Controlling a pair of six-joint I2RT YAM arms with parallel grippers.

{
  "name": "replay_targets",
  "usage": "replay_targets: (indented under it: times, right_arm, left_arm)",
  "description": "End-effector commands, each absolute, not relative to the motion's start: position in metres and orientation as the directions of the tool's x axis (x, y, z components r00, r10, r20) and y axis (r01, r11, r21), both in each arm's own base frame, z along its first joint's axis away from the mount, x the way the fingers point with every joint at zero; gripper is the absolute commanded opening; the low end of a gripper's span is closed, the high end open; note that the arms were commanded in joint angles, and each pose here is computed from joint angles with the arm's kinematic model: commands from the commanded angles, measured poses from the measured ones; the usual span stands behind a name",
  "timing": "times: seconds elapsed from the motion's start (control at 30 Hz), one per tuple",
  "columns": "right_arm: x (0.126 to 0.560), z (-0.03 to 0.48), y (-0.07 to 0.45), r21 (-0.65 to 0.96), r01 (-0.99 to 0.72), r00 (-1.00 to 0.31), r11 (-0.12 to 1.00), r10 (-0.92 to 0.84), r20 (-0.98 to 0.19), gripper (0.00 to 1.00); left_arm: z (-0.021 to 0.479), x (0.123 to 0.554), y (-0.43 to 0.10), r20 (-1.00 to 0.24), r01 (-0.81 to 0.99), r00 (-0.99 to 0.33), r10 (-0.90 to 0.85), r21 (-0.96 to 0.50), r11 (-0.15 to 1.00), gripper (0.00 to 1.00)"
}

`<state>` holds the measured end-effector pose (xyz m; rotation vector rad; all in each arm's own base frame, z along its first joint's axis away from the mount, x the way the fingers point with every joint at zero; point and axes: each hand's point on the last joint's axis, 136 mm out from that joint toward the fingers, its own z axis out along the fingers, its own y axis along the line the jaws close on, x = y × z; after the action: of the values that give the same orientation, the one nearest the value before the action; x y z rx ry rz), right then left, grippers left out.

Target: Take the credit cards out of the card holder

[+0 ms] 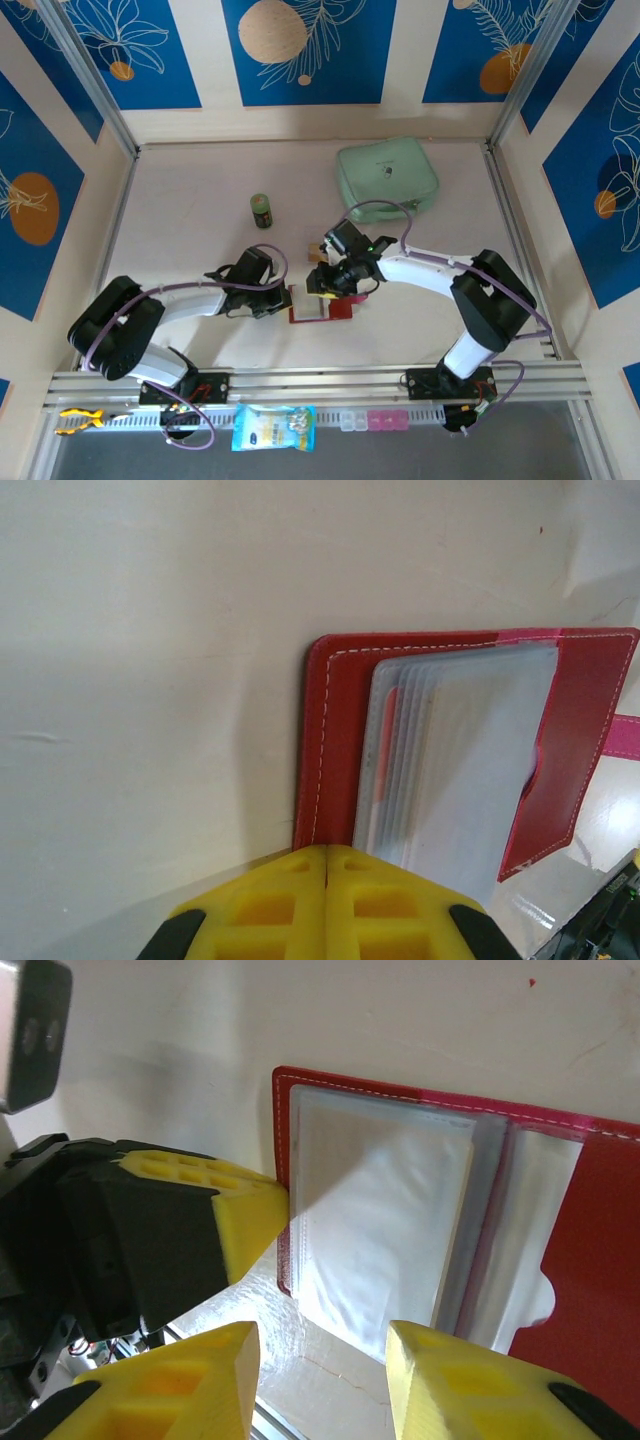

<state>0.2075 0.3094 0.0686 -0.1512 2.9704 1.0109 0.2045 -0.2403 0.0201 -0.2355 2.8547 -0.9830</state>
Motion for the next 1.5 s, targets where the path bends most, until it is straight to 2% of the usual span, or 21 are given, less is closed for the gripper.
replay_targets:
  times: [0.0,0.83,1.0,1.47]
  right_arm:
    - [0.200,0.064,0.316,0.628,-0.075,-0.995,0.775,-0.102,0.007,0.38]
    - [0.199,0.037,0.317,0.588,-0.073,-0.992,0.805,-0.119,0.040,0.35]
    - [0.199,0.037,0.320,0.603,-0.073,-0.992,0.795,-0.121,0.039,0.27]
    - [0.197,0.028,0.309,0.553,-0.065,-0.992,0.830,-0.116,0.057,0.27]
  left_arm:
    - [0.010,0.199,-0.232,-0.051,-0.108,-0.985,-0.165,-0.565,0.818,0.02]
    - [0.013,0.202,-0.229,-0.064,-0.100,-0.985,-0.160,-0.542,0.834,0.04]
    - [0.013,0.202,-0.229,-0.066,-0.100,-0.985,-0.160,-0.543,0.834,0.04]
    - [0.013,0.202,-0.229,-0.070,-0.094,-0.985,-0.157,-0.541,0.836,0.03]
